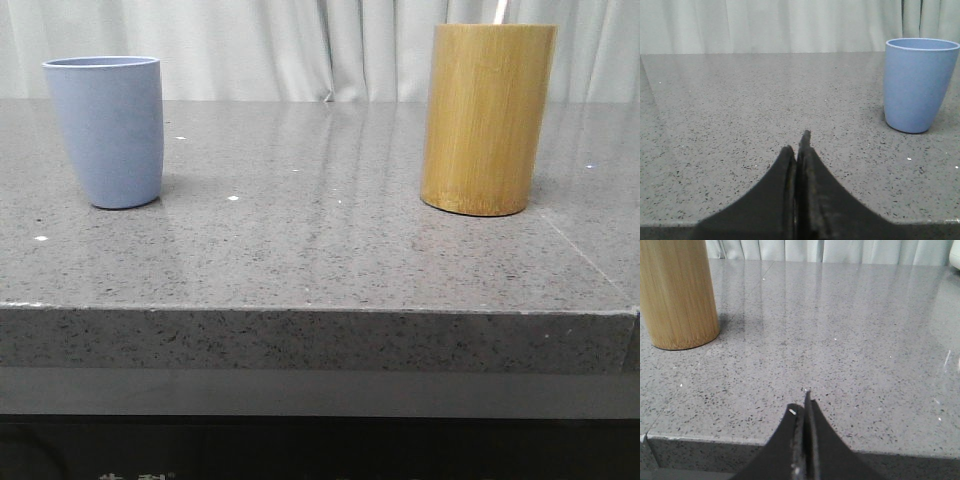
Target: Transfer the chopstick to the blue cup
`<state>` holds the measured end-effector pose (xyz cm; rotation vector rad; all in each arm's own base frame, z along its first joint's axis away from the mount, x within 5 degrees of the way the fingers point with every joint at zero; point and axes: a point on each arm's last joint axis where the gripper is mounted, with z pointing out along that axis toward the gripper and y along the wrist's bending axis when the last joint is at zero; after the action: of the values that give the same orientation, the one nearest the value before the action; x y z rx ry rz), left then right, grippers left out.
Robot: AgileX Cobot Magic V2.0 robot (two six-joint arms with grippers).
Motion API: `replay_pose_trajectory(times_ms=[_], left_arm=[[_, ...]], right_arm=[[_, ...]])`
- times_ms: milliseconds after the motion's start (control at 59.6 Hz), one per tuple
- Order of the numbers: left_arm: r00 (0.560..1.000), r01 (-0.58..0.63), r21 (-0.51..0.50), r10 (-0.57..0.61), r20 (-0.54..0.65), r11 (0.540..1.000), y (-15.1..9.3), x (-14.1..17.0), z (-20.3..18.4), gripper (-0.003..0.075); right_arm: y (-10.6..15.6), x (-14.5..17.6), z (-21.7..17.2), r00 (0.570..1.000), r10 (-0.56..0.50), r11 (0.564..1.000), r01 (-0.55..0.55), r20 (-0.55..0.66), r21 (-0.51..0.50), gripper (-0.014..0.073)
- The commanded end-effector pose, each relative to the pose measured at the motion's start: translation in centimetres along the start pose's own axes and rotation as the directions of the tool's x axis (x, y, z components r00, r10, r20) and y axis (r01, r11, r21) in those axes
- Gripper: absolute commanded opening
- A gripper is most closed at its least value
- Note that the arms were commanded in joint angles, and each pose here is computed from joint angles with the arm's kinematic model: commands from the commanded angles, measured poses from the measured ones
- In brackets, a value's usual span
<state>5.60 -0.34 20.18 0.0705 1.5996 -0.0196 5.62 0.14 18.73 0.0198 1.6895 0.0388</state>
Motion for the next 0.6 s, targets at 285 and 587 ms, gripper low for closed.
replay_pose_trajectory(times_ms=[285,587], left_arm=[[0.986,0.038,-0.011,-0.035,0.166,0.999,0.1,-1.3,-0.3,-0.0019],[0.943,0.095,0.015,-0.095,0.318,0.995,0.3,-8.5,-2.2,-0.0019]], right_arm=[[-0.1,-1.5,-0.3,0.987,0.003,1.000,-0.005,0.158,0.010,-0.0082],[0.2,-8.3,-2.8,0.938,0.024,1.000,-0.023,0.346,-0.008,-0.0106]])
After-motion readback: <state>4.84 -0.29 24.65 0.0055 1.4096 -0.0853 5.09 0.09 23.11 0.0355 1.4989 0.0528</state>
